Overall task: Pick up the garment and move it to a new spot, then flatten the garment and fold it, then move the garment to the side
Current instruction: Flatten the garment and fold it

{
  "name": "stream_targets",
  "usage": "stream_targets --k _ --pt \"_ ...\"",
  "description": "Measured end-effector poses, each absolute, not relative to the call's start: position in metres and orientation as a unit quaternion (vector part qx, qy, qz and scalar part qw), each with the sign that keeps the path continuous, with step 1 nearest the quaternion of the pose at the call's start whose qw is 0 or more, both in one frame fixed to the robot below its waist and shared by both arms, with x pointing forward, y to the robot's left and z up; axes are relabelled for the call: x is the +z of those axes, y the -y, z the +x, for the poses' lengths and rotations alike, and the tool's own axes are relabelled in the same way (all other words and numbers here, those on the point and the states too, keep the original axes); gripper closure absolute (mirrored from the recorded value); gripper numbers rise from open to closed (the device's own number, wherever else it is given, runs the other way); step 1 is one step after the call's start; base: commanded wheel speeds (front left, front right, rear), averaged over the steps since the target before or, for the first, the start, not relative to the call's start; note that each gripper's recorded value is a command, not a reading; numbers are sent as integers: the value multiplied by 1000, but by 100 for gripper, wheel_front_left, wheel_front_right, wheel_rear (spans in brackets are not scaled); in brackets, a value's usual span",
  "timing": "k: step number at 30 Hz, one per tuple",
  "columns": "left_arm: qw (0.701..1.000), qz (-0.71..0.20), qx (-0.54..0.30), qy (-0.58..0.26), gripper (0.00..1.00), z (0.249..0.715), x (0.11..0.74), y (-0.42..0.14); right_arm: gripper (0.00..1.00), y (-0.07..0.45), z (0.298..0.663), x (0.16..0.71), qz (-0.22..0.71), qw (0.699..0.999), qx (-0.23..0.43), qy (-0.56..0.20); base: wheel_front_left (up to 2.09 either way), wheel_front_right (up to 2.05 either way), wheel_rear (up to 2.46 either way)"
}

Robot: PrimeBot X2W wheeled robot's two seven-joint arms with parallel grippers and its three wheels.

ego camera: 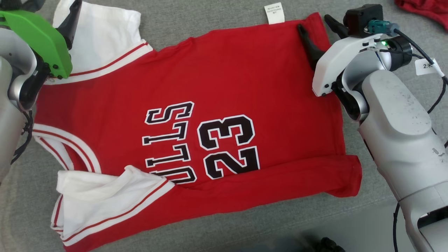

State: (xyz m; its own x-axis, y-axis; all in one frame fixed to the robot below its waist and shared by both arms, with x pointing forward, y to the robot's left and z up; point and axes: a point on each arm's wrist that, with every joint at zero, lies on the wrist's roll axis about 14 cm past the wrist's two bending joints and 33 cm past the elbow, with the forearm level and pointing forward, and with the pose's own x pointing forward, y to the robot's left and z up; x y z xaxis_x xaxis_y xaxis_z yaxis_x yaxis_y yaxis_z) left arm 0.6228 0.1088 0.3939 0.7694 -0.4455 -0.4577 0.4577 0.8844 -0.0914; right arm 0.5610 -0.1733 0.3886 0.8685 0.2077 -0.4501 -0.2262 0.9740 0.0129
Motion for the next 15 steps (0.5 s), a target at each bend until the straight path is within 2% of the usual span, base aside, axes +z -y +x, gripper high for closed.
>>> stream_targets --k 5,15 --pt "927 19 -252 -276 0 623 366 -99 0 179 561 380 -20 965 108 -239 0 0 0" --pt "934 39 -224 -274 0 635 360 -120 0 172 566 375 -19 962 120 -243 0 0 0"
